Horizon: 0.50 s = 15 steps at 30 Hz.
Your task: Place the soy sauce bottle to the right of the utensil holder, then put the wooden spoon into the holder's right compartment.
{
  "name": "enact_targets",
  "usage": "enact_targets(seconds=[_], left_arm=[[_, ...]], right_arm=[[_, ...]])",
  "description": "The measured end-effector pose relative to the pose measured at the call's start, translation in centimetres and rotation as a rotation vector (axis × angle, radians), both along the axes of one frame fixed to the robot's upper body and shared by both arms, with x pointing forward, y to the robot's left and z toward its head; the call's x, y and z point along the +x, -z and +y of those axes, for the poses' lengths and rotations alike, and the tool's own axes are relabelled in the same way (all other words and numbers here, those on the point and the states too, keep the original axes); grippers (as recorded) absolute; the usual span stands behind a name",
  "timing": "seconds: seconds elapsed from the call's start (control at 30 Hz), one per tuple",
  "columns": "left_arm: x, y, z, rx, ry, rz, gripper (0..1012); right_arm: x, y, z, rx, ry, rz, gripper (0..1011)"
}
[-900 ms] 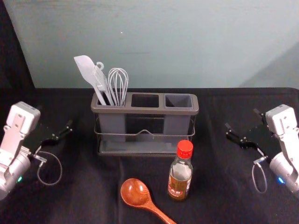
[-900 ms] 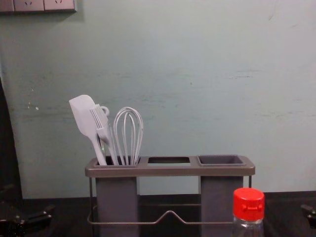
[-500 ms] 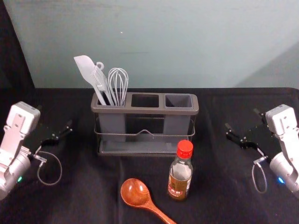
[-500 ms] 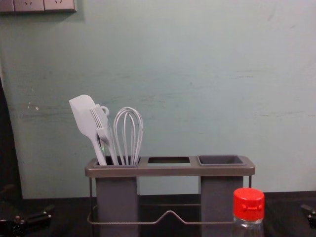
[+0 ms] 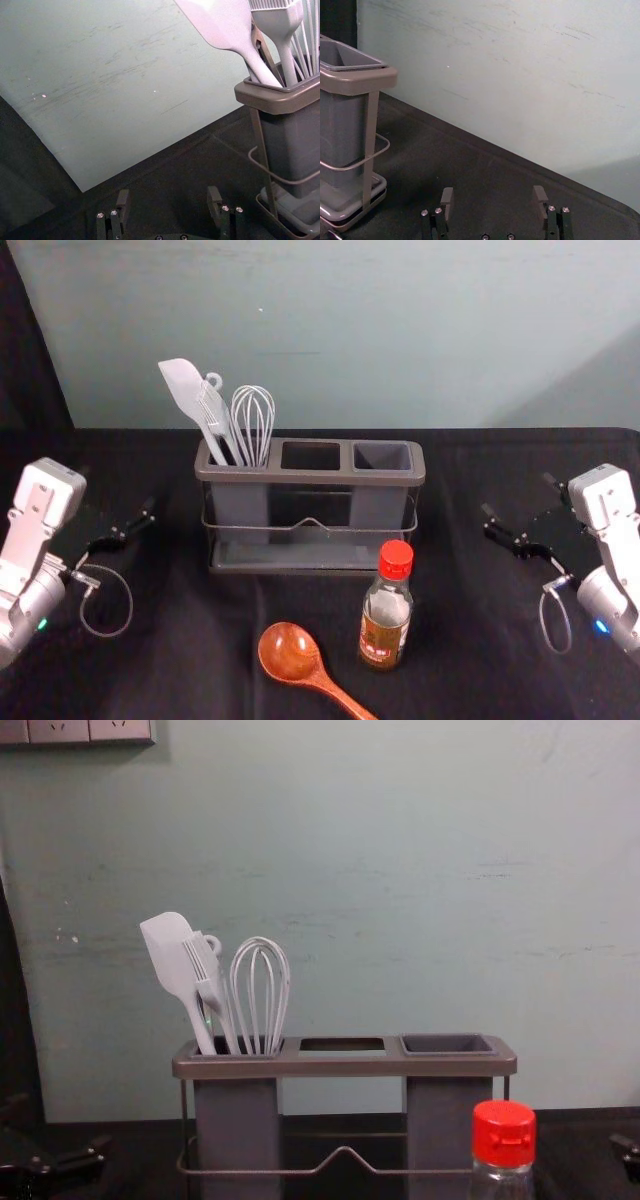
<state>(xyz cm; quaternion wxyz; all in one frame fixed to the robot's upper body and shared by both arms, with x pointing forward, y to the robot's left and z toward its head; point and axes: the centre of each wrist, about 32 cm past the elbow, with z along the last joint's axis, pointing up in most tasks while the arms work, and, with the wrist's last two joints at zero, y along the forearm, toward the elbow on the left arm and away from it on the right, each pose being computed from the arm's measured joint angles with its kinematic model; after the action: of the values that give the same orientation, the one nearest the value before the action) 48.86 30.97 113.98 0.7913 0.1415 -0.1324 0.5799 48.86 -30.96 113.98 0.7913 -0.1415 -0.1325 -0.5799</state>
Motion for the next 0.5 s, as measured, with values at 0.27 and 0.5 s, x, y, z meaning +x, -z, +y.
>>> enact_targets(seconds=[0.27, 0.5], left_arm=[[0.00, 0.00, 0.00, 0.000, 0.000, 0.000, 1011], [0.00, 0.00, 0.00, 0.000, 0.000, 0.000, 1011]], right_arm=[[0.00, 0.00, 0.00, 0.000, 0.000, 0.000, 1002], [0.00, 0.00, 0.00, 0.000, 0.000, 0.000, 1003]])
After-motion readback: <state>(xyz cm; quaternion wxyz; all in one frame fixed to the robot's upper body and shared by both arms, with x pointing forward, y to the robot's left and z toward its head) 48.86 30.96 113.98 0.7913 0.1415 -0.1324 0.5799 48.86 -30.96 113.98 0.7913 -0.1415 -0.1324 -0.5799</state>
